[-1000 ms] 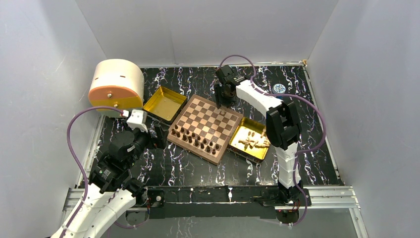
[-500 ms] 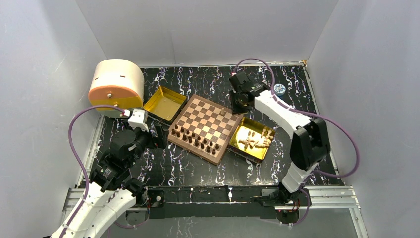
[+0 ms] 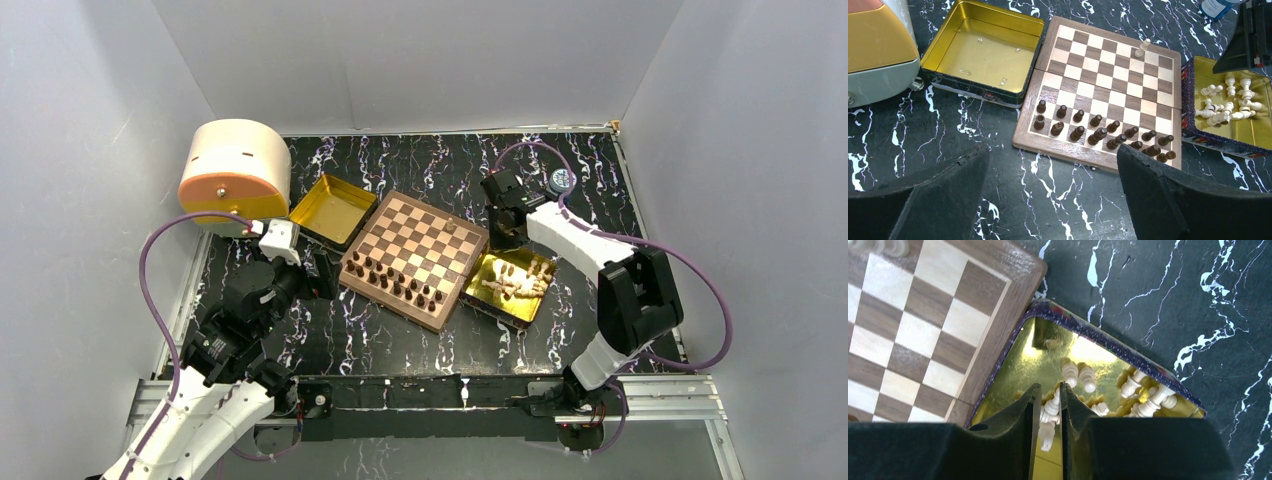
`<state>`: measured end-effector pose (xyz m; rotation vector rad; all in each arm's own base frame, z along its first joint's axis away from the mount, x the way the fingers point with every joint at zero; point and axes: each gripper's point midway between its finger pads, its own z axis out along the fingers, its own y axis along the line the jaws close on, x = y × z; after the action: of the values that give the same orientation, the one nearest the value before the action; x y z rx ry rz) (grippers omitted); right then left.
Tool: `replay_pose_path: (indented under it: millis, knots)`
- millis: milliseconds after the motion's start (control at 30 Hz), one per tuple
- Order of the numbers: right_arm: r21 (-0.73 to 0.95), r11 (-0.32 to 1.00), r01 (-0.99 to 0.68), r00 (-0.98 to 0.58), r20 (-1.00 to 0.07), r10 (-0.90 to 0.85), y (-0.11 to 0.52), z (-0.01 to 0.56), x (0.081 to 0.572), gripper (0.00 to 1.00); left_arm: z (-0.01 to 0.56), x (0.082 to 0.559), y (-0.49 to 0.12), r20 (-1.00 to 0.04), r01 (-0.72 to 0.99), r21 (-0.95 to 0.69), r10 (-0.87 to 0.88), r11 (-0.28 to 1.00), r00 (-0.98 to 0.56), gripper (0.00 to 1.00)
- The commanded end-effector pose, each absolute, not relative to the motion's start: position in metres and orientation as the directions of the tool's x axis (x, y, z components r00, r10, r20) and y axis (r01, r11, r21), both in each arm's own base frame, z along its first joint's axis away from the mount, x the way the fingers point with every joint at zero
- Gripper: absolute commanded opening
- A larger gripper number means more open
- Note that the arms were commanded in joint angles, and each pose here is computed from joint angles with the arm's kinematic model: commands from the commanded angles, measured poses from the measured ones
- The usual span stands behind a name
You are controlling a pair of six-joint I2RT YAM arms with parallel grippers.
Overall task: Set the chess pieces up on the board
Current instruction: Pick up the chess piece from the storage box.
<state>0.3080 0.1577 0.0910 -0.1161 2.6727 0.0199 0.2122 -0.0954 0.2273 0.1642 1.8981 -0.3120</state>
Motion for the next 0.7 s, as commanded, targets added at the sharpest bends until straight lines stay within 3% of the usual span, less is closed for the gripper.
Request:
replay_pose_path:
  millis: [0, 133, 667]
  knots:
    - [0.013, 1.000, -0.019, -0.879, -0.476, -0.011, 0.154, 0.082, 0.324, 0.28, 0.226, 0.214, -0.097, -0.941, 0.273, -0.125, -0.026, 0.954, -0.338, 0.95]
    - [0.010, 1.000, -0.003, -0.890, -0.456, 0.002, 0.148, 0.070, 0.323, 0.33, 0.227, 0.214, -0.097, -0.943, 0.273, -0.126, -0.030, 0.954, -0.332, 0.95]
    - [-0.006, 1.000, 0.009, -0.912, -0.411, 0.006, 0.138, 0.051, 0.309, 0.34, 0.228, 0.214, -0.097, -0.944, 0.275, -0.127, -0.031, 0.953, -0.330, 0.95]
